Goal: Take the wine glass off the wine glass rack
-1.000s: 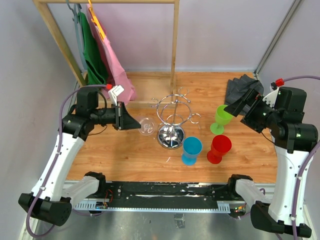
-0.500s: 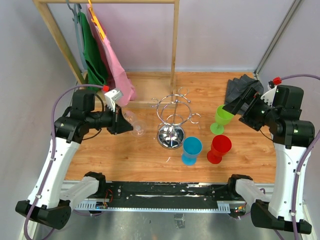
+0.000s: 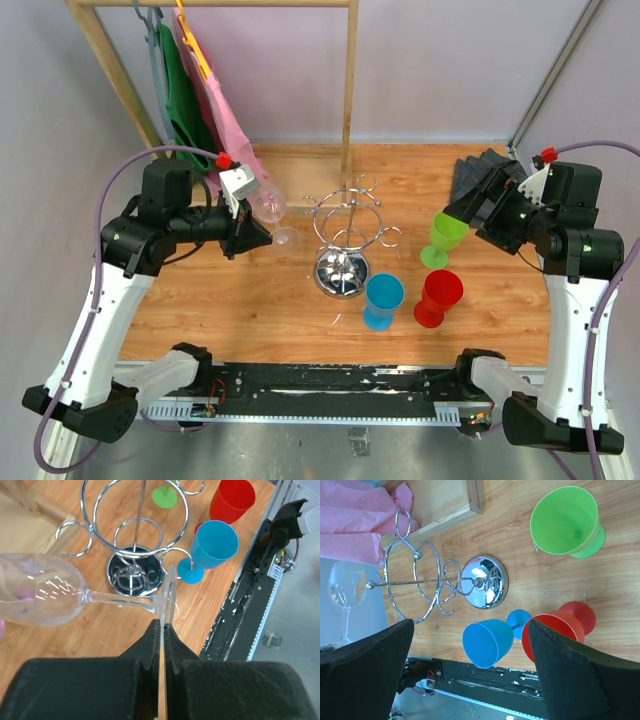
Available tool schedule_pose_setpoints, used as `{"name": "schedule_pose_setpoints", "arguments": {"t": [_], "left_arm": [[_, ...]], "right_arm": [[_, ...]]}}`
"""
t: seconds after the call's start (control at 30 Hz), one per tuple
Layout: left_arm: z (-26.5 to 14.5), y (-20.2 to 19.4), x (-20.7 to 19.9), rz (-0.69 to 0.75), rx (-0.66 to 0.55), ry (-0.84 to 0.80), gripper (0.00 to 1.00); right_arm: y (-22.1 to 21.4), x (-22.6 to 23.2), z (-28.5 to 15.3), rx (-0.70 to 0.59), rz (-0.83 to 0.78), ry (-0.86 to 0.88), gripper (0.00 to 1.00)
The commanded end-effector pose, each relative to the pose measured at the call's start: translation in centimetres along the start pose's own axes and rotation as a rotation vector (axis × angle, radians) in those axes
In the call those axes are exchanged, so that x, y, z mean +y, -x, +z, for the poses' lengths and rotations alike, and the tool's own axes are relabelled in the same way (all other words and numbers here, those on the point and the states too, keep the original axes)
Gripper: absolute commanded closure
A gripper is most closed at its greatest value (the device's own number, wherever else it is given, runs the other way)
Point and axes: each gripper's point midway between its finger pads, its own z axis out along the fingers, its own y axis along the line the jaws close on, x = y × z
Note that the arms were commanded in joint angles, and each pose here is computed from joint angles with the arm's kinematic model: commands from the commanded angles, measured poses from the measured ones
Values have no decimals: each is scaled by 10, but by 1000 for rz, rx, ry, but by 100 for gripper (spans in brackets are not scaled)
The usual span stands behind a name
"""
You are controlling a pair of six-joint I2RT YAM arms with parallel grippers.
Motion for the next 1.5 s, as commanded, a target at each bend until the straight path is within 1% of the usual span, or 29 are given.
{"name": "schedule_pose_setpoints", "arguments": {"t": [0.0,0.33,0.57,0.7,0.8,1.03,1.17,1.3,1.47], "left_arm": [[4,24,-6,220,-47,-43,100],[30,53,-6,556,-14,-34,100],[38,63,-6,747,5,-8,100],[39,59,-9,866,22,1,100],[38,60,-12,952,10,6,100],[30,51,-27,1100,-28,-23,100],[19,38,-39,1185,-65,-69,100],[13,26,-45,1257,-83,-99,100],[11,21,-51,1268,-98,-128,100]], "right_arm": [[9,8,-5,-35,-29,30,1],[17,15,-4,-39,-47,53,1],[36,37,-1,-17,-106,128,1],[49,55,7,26,-131,204,1],[59,71,12,50,-160,271,1],[69,129,17,134,-253,507,1],[58,161,18,214,-299,647,1],[35,188,18,321,-340,776,0],[9,205,20,419,-361,859,2]]}}
